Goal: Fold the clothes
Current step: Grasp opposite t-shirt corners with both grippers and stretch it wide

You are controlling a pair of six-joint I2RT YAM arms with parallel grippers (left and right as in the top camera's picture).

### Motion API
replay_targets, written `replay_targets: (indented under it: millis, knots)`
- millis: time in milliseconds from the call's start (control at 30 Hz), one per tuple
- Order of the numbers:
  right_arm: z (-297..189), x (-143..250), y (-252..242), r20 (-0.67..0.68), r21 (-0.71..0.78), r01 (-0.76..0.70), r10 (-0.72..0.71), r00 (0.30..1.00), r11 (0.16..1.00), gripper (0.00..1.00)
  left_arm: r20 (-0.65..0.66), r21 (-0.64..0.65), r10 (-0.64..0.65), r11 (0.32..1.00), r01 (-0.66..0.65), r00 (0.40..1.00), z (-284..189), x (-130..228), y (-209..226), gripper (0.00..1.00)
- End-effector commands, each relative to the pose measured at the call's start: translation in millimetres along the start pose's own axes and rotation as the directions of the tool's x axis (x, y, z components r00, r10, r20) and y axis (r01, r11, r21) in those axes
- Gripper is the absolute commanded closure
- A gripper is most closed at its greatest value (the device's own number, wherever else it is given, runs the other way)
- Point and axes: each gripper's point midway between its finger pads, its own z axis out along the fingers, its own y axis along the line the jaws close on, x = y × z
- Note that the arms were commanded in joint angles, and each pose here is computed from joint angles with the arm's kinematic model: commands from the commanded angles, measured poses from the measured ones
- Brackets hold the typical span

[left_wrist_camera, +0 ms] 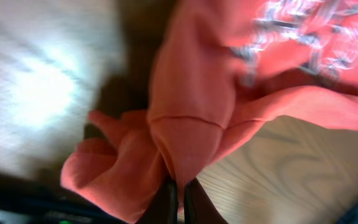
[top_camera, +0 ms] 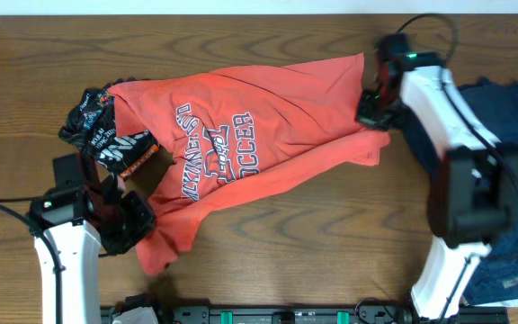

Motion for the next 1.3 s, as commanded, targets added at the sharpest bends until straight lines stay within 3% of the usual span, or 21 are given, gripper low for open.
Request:
replay_targets:
  millis: [0,167,367,633,867,1033,1267]
  knots:
    - [-89,-19,-15,0.208,-0.028,0.017,-0.011,0.978,0.999,0.99,0.079,0.197,0.13,0.97,-0.143,0.988,-37,-15,-50,0.94]
    - [-158,-4,-40,0.32,-0.046,0.036,-0.019,0.947,0.998,0.99,0.287,0.229,0.222,0.929,-0.291,0.932,-101,-43,-88,0.94]
    - [-232,17,-67,0.487,-0.082,0.015,0.027,0.873,0.997,0.99,0.528,0.225,0.267,0.871,-0.436,0.806,-193,-55,-129,0.94]
    - [-341,49,-94,0.77,-0.122,0.038,0.07,0.634,0.992,0.99,0.704,0.193,0.273,0.815,-0.547,0.655,-284,-31,-156,0.94]
    - [-404,79,-114,0.897,-0.124,0.004,0.11,0.427,0.992,0.99,0.781,0.163,0.27,0.783,-0.6,0.564,-328,-6,-164,0.94]
    - [-403,72,-123,0.901,-0.107,-0.041,0.114,0.418,0.993,0.99,0.762,0.171,0.272,0.791,-0.587,0.588,-323,-10,-163,0.94]
    - [-342,22,-115,0.8,-0.056,-0.025,0.06,0.597,0.998,0.99,0.607,0.216,0.291,0.835,-0.506,0.74,-274,-42,-163,0.94]
